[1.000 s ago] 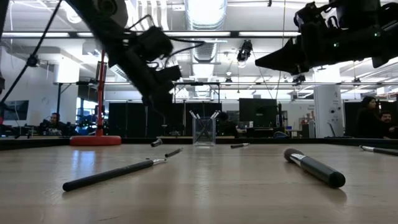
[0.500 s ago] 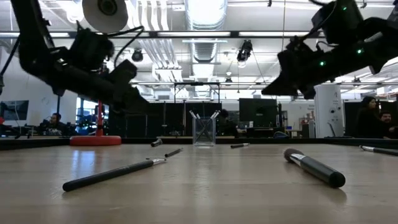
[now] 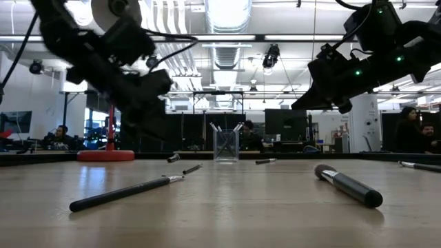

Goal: Put items in baskets/containers
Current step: Put the black eyeshadow brush into the transparent organizer

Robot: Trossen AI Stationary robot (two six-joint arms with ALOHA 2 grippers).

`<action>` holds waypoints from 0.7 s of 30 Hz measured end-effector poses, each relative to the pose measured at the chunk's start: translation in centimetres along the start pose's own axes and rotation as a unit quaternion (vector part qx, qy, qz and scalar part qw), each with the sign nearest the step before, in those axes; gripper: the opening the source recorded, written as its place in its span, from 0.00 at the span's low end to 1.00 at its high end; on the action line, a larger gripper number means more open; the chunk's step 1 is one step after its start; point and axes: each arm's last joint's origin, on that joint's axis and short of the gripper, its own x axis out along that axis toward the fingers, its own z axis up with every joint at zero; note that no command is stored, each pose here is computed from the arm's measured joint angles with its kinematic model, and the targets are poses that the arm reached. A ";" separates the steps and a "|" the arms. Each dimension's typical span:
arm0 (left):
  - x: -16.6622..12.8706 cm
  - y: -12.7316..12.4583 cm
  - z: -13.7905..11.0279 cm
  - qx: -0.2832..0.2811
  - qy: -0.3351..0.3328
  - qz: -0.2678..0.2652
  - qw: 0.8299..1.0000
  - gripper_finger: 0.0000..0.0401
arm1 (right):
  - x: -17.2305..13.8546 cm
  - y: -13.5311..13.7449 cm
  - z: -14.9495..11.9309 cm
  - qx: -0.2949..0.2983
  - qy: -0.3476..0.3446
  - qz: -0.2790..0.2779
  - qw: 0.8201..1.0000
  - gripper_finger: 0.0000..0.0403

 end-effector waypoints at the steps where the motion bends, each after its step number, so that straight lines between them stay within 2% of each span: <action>1: 0.2 -0.3 0.5 -0.015 0.009 0.012 1.000 0.18 | 0.0 0.0 0.0 0.000 0.000 0.000 1.000 0.02; 8: 2.3 -1.7 2.8 -0.082 0.040 0.025 0.996 0.24 | 0.0 0.1 0.0 -0.010 0.000 0.002 1.000 0.02; 17: 5.6 -1.3 3.2 -0.079 0.078 0.093 0.989 0.25 | -0.1 0.2 -0.1 -0.013 0.001 0.006 1.000 0.02; 21: 6.4 -0.9 3.3 -0.082 0.082 0.101 0.988 0.25 | -0.1 0.2 -0.1 -0.014 0.001 0.007 1.000 0.02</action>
